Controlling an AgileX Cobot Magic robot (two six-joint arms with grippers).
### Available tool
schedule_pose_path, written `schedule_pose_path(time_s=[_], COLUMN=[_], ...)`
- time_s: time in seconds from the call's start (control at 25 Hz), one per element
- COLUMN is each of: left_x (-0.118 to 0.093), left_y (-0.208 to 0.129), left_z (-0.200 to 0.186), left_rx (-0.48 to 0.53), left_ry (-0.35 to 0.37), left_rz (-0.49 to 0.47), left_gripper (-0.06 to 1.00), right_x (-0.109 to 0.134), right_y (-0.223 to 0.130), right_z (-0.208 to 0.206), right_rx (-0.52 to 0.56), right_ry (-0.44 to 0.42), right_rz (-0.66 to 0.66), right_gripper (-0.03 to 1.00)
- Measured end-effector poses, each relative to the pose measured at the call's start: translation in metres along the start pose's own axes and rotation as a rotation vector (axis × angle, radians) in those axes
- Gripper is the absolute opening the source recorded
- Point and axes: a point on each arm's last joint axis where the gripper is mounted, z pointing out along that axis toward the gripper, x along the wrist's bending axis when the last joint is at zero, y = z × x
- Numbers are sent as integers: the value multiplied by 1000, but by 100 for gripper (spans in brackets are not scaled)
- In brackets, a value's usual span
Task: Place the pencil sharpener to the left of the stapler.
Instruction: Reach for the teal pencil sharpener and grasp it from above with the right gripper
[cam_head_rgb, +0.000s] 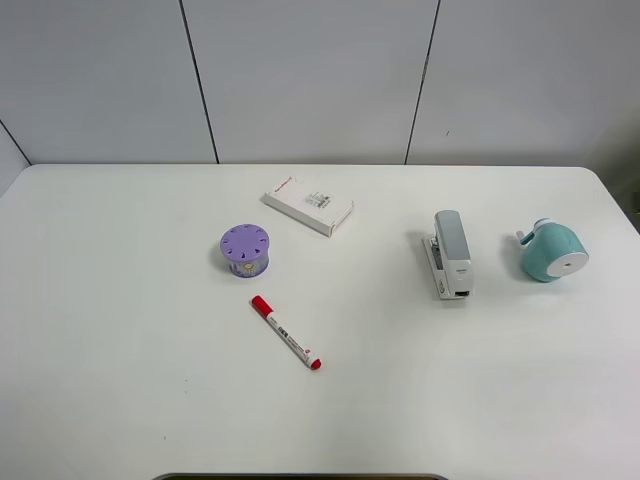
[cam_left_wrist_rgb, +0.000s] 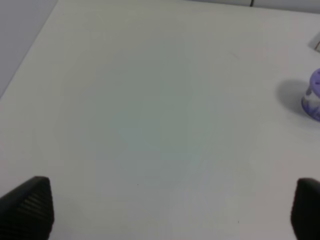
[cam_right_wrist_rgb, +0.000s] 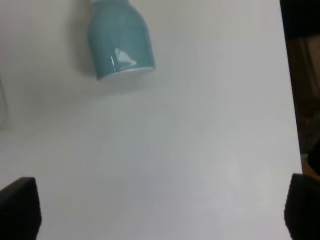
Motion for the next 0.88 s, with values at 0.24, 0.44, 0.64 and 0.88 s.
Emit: schedule_pose_path(time_s=[0.24, 0.44, 0.64, 0.88], left_x=[0, 0, 0, 0], left_y=[0, 0, 0, 0], left_z=[0, 0, 0, 0], left_rx=[0, 0, 0, 0], left_ry=[0, 0, 0, 0], left_rz=[0, 0, 0, 0], left_gripper=[95, 95, 95, 95], right_x=[0, -8, -11, -9], right_y=[15, 35, 53, 59], right_z=[32, 46, 58, 91], right_rx=[14, 25, 24, 67], right_ry=[12, 20, 34, 64], right_rz=[-64, -31, -46, -123], right_gripper=[97, 97, 97, 97])
